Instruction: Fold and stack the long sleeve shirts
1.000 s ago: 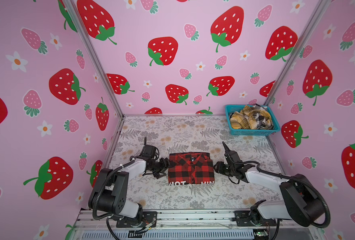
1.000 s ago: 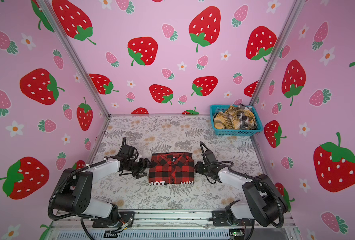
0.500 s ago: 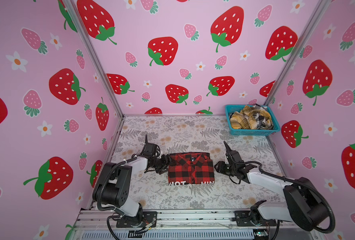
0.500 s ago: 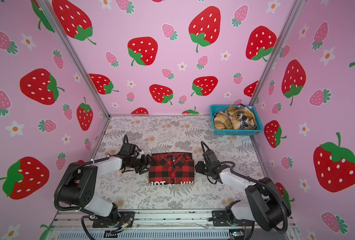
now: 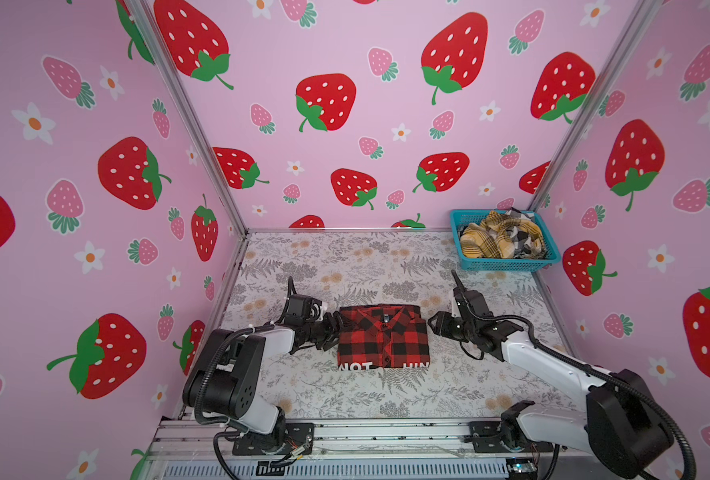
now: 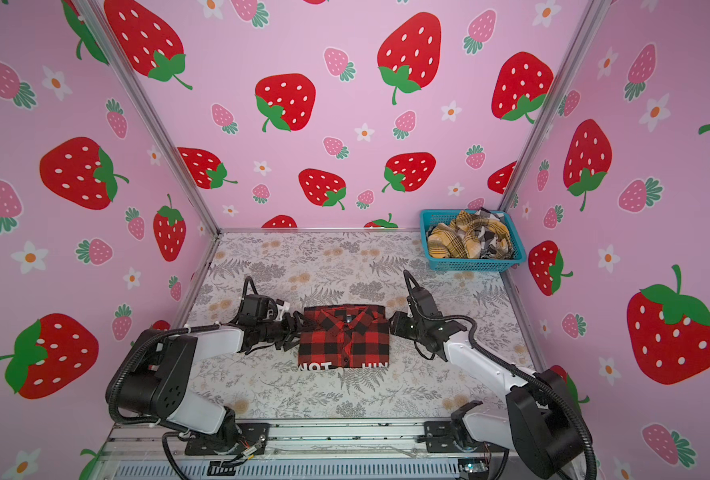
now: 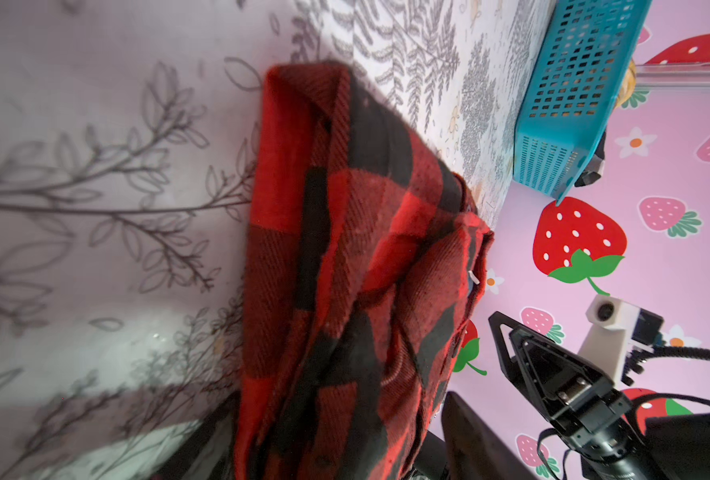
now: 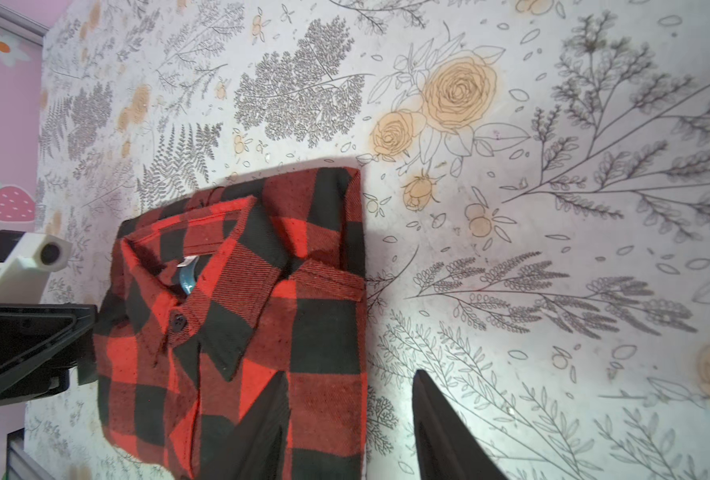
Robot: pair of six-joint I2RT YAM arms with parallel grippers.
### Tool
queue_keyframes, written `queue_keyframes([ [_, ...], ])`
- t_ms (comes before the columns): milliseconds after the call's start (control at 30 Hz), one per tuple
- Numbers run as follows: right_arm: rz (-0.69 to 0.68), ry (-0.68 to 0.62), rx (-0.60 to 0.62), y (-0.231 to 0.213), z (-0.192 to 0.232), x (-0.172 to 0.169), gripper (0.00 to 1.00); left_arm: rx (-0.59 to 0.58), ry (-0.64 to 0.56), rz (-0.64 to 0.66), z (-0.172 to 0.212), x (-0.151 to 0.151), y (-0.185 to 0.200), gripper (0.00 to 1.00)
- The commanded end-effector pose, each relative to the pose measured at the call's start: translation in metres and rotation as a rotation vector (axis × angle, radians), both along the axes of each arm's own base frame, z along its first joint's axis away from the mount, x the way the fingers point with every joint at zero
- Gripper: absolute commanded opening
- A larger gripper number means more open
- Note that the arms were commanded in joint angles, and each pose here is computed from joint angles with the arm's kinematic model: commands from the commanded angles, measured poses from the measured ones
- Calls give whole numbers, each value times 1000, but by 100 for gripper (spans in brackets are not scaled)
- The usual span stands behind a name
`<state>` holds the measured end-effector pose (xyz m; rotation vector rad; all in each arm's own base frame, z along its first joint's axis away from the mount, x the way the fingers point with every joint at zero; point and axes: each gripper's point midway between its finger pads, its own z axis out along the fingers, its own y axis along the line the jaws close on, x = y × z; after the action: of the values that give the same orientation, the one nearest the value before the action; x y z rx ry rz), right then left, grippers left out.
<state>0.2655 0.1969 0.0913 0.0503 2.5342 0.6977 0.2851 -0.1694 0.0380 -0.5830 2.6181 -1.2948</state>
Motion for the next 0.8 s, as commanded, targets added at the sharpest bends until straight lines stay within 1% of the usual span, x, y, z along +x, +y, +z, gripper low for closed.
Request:
queue_keyframes([
  [0,22,4,1,0,7,-3,50,193,271,79,-59,-51,35,76],
  [67,32,4,8,2,6,-4,50,224,298,71,-60,-55,40,75],
  [133,57,-1,33,8,9,-4,50,264,307,82,-61,-60,47,76],
  [267,98,-6,63,19,13,-7,50,231,297,86,-61,-60,44,76],
  [367,111,-3,63,24,12,-9,50,263,308,81,-63,-63,48,75],
  [433,118,1,60,27,11,-9,50,264,304,80,-63,-65,48,76],
  [600,128,3,46,31,9,-6,49,211,288,71,-68,-61,38,75],
  [767,177,0,112,49,15,-7,49,67,197,74,-66,-42,21,71],
])
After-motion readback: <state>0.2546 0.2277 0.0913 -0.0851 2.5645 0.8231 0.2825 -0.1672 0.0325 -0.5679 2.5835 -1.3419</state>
